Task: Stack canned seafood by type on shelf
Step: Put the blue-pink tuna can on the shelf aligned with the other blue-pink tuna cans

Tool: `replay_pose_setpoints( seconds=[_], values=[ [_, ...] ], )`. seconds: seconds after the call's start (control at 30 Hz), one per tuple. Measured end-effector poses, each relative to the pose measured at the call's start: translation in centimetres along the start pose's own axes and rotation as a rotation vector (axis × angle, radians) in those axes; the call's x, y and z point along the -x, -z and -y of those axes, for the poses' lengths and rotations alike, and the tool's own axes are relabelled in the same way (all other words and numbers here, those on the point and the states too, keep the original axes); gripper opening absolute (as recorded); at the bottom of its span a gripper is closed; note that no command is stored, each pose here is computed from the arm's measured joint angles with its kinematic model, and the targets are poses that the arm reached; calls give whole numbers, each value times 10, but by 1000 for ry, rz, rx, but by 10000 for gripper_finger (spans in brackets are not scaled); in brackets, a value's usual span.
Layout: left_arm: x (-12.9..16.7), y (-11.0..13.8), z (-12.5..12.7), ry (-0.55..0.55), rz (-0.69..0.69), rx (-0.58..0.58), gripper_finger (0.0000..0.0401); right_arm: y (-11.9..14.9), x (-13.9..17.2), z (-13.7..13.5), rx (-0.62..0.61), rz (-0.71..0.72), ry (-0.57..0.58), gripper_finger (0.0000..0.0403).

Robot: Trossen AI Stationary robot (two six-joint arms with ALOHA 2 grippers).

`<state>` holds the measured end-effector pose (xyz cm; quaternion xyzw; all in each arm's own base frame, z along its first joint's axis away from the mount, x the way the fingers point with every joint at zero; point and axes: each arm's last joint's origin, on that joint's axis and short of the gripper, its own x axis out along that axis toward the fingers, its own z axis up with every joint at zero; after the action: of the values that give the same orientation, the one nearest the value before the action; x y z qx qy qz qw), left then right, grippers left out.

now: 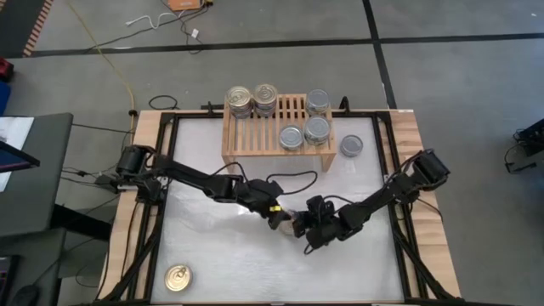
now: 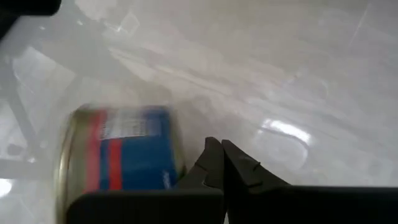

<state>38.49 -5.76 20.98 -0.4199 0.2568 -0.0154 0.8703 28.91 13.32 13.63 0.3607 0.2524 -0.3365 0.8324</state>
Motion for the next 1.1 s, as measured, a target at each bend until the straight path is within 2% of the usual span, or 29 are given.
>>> replay_pose_setpoints(
  seconds=[0.17, 0.5, 0.77, 1.1],
  values=[
    [0, 2, -3, -24, -24, 25, 0, -4, 1, 3, 67, -25, 15, 17],
    [1, 0, -8, -55, -29, 40, 0, -28, 47, 21, 115, -74, 133, 20],
    [2, -4, -12, -37, -61, 43, 0, -37, 75, 8, 150, -138, -58, 24],
    [2, -5, -12, -29, -60, 23, 6, -35, 83, 8, 181, -148, -82, 44]
  ],
)
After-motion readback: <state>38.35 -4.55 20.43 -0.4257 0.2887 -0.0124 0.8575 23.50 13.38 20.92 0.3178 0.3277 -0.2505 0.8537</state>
